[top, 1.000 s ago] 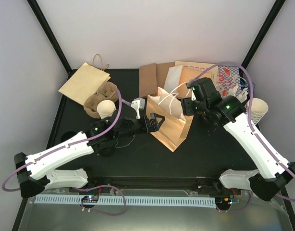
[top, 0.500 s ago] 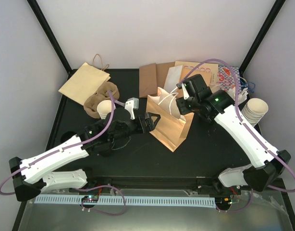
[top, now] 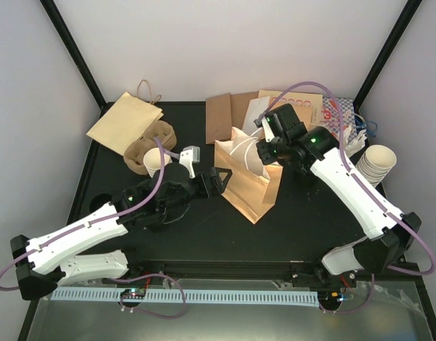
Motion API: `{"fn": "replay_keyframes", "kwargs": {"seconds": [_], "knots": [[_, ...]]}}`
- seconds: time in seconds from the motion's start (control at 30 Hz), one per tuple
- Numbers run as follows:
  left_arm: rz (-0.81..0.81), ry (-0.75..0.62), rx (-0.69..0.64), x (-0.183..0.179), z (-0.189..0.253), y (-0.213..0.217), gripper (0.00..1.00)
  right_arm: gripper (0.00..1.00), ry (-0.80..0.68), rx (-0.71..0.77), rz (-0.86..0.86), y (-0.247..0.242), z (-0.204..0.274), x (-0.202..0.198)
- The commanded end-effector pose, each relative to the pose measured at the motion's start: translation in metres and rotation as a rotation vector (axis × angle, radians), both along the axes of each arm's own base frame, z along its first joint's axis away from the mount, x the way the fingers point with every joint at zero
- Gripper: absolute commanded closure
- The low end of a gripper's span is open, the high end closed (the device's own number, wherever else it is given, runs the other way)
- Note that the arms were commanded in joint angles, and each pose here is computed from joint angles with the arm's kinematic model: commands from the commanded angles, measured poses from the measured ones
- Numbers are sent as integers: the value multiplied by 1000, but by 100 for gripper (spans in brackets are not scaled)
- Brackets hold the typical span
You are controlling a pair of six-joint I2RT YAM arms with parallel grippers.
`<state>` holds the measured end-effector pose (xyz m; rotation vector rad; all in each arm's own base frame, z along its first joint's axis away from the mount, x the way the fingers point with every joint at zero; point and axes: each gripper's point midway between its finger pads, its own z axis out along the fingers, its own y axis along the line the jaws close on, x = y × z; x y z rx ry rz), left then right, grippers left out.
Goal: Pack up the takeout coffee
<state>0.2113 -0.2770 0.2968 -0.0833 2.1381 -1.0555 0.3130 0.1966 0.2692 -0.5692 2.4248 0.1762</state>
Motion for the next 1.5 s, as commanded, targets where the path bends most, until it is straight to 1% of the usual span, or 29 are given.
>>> {"fn": "replay_keyframes", "kwargs": {"seconds": [0.0,0.1,0.27,0.4,0.5,0.6,0.67,0.77,0.93,1.07,1.2,1.4,1.47], "knots": [[25,-74,-4,1,18,11,1,89,-62,88,-32,-2,33,-4],[39,-104,13,3,24,17,1,98,-62,139,-78,-6,42,-9],[50,-150,61,8,34,27,1,99,-33,216,-217,-15,47,-15],[17,-135,60,14,36,33,1,99,-30,288,-332,-21,51,-18],[6,-129,53,19,36,41,1,99,-31,383,-422,-24,56,-18],[14,-146,60,22,41,51,1,99,-41,471,-477,-24,60,-18],[12,-156,67,23,44,54,1,99,-41,518,-484,-21,63,-17],[-34,-196,78,20,54,51,1,99,-37,554,-485,-16,66,-15],[-110,-228,121,15,60,44,1,99,-19,558,-491,-11,57,-11],[-136,-209,153,11,61,43,1,99,-2,563,-490,-8,49,-10],[-198,-171,184,6,60,29,1,99,12,571,-493,-6,41,-10],[-189,-160,255,7,52,15,1,99,26,568,-488,-3,35,-9],[-189,-155,301,8,48,9,1,99,27,567,-481,-2,35,-9]]}}
